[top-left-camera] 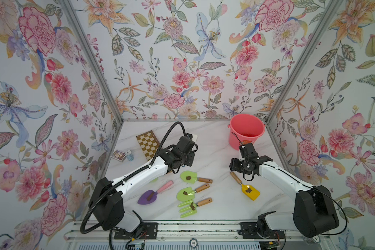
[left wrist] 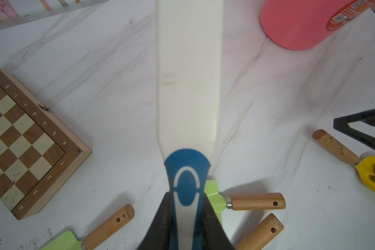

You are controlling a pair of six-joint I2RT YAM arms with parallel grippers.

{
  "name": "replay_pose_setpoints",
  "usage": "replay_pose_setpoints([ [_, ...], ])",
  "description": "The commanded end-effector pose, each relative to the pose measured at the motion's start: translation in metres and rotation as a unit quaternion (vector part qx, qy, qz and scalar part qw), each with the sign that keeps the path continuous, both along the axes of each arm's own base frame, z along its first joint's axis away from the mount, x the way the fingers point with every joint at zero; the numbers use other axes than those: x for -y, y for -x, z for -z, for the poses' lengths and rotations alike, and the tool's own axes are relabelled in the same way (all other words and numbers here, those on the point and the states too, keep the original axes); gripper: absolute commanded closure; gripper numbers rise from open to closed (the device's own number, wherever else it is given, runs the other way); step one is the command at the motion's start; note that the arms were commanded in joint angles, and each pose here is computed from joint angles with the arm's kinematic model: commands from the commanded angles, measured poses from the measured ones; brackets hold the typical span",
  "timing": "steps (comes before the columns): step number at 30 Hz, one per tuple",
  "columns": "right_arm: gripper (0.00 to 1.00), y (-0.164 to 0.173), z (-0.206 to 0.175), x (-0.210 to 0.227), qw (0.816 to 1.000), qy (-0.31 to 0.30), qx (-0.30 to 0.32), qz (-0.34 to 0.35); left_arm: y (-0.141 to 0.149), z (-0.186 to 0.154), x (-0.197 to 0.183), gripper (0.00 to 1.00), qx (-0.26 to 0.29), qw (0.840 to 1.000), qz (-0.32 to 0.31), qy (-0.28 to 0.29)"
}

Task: Brush the soil off the hand trowel and place it into the bucket
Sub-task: Pick up the hand trowel from the center of the board.

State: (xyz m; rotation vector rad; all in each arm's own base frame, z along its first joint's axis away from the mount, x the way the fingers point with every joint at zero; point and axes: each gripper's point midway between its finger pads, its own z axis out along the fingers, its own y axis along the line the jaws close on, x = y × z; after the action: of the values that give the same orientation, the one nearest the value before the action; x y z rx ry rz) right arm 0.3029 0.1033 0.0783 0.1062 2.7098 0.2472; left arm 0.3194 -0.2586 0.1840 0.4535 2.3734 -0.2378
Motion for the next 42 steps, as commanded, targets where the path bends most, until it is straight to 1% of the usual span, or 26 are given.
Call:
replay_pose_setpoints([
  [1, 0.32, 0.011, 0.012, -0.006, 0.995, 0.031, -0.033, -0.085, -0.004, -0.013, 0.002, 0.97, 0.021, 0.999, -0.015, 0.028],
  [4, 0.32, 0.009, 0.019, 0.000, 0.993, 0.055, -0.038, -0.095, -0.004, -0.015, 0.001, 0.98, 0.022, 0.999, -0.023, 0.032],
  [8, 0.33, 0.008, 0.026, -0.006, 0.989, 0.062, -0.049, -0.124, -0.003, -0.017, 0.000, 0.97, 0.027, 0.998, -0.034, 0.035],
  [12, 0.36, 0.010, 0.038, -0.009, 0.984, 0.077, -0.068, -0.149, -0.003, -0.018, -0.001, 0.97, 0.030, 0.998, -0.046, 0.035],
  [15, 0.38, 0.011, 0.045, -0.008, 0.978, 0.102, -0.078, -0.162, -0.002, -0.017, 0.001, 0.97, 0.029, 0.997, -0.052, 0.038],
  [17, 0.41, 0.013, 0.051, -0.006, 0.975, 0.118, -0.090, -0.165, -0.001, -0.015, 0.003, 0.96, 0.029, 0.997, -0.054, 0.039],
  [22, 0.45, 0.013, 0.054, 0.004, 0.971, 0.147, -0.090, -0.164, 0.001, -0.015, 0.012, 0.95, 0.032, 0.997, -0.054, 0.036],
  [24, 0.45, 0.013, 0.054, 0.005, 0.971, 0.150, -0.088, -0.164, 0.001, -0.014, 0.016, 0.95, 0.033, 0.997, -0.053, 0.035],
  [34, 0.55, 0.008, 0.057, 0.000, 0.968, 0.146, -0.080, -0.187, 0.004, -0.007, 0.025, 0.94, 0.025, 0.997, -0.060, 0.045],
  [38, 0.59, 0.007, 0.059, -0.006, 0.965, 0.151, -0.077, -0.202, 0.006, -0.003, 0.023, 0.94, 0.021, 0.997, -0.064, 0.040],
  [42, 0.64, 0.005, 0.062, -0.012, 0.959, 0.166, -0.076, -0.215, 0.007, 0.000, 0.021, 0.94, 0.020, 0.997, -0.069, 0.039],
])
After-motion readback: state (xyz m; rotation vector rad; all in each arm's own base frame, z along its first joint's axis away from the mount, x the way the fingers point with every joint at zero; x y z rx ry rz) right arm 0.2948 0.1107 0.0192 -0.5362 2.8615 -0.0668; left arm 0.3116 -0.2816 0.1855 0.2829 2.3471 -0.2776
